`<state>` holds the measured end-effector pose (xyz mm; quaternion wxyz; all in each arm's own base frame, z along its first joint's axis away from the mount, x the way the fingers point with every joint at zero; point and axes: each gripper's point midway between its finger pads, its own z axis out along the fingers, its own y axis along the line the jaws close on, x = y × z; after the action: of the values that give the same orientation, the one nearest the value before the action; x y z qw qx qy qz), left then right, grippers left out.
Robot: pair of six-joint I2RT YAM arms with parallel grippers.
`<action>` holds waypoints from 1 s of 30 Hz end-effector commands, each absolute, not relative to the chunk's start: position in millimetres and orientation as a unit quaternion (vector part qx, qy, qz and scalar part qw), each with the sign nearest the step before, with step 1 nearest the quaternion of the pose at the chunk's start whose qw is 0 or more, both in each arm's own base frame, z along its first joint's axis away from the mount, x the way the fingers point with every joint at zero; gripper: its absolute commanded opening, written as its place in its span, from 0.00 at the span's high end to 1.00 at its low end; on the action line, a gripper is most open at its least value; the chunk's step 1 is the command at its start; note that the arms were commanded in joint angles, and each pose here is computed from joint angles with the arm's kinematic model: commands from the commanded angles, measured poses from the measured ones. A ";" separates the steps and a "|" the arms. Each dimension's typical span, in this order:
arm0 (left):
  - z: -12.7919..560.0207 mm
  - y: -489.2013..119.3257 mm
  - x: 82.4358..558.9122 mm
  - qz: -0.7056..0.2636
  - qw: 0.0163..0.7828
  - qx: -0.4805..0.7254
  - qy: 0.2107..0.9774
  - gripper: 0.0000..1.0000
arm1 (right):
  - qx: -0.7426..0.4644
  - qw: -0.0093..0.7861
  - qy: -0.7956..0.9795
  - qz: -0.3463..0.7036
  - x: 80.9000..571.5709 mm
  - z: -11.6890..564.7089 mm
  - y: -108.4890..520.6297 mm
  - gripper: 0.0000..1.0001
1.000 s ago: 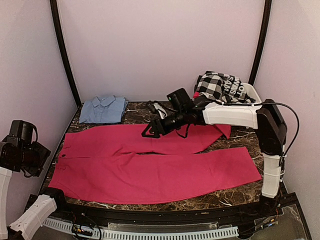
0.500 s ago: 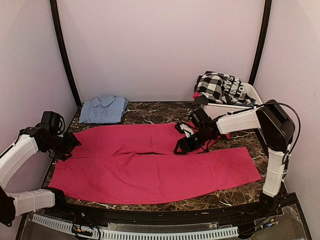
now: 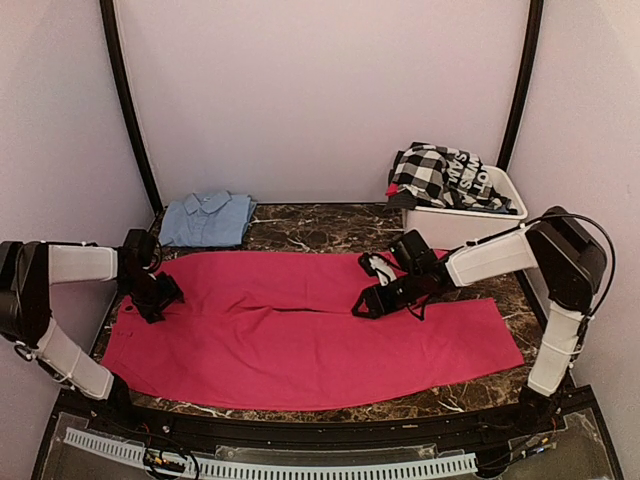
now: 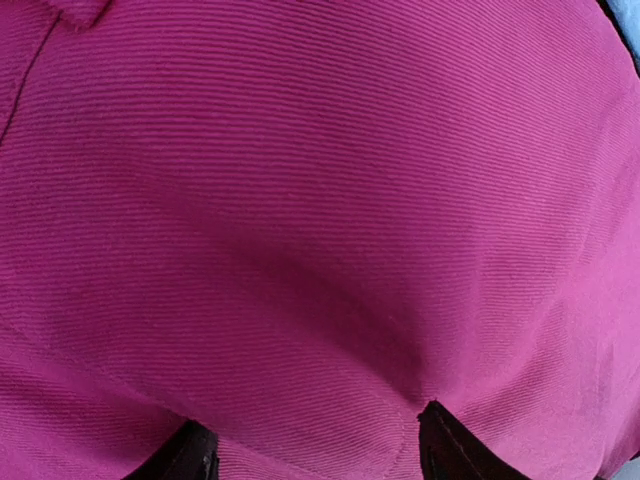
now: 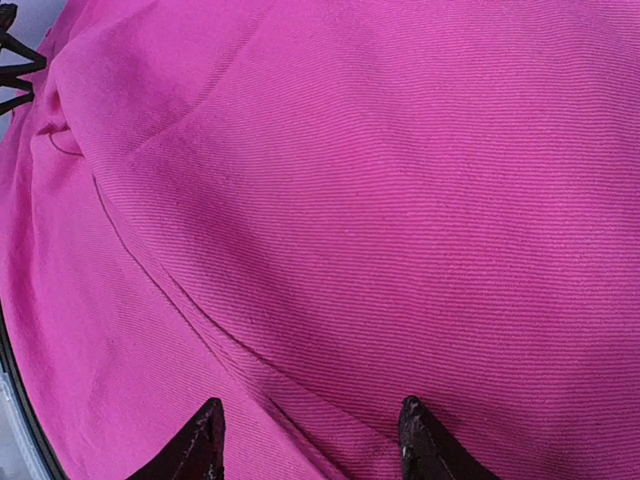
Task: Fold and stack the mixed laundry pile
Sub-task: Smooth out the flattened T-shirt at the center of the board.
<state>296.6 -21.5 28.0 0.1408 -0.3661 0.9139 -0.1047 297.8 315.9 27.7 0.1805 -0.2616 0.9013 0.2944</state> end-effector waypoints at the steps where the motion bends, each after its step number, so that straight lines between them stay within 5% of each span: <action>1: 16.7 2.9 318.6 -0.085 0.153 -0.377 0.909 0.32 | -0.226 0.034 0.943 0.242 218.4 -30.2 287.2 0.45; 8: 26.3 26.4 340.7 -0.081 0.168 -0.381 0.906 0.44 | -0.248 -0.005 0.935 0.253 161.0 -31.0 309.9 0.45; 12: 48.0 21.7 349.8 -0.096 0.196 -0.359 0.907 0.44 | -0.249 0.043 0.933 0.257 169.7 2.0 308.9 0.45; 17: 124.1 -28.8 360.1 -0.154 0.333 -0.228 0.902 0.22 | -0.216 0.146 0.936 0.236 206.5 65.6 273.6 0.44; 21: 173.3 -77.9 360.5 -0.178 0.401 -0.119 0.891 0.18 | -0.129 0.201 0.952 0.193 236.1 93.2 206.9 0.42; 24: 183.6 -106.7 358.3 -0.206 0.402 -0.079 0.889 0.19 | -0.069 0.213 0.963 0.150 242.1 99.5 168.8 0.33; 27: 184.7 -126.1 360.3 -0.218 0.399 -0.051 0.889 0.20 | -0.012 0.222 0.968 0.118 245.7 96.2 151.8 0.09; 30: 180.5 -136.1 360.7 -0.227 0.392 -0.043 0.891 0.20 | 0.013 0.209 0.974 0.091 248.8 80.1 144.3 0.03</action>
<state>358.0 -120.6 177.8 0.3904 -0.0744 0.8922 -0.2148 254.5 173.7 112.3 0.2412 -0.0426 0.9549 0.1678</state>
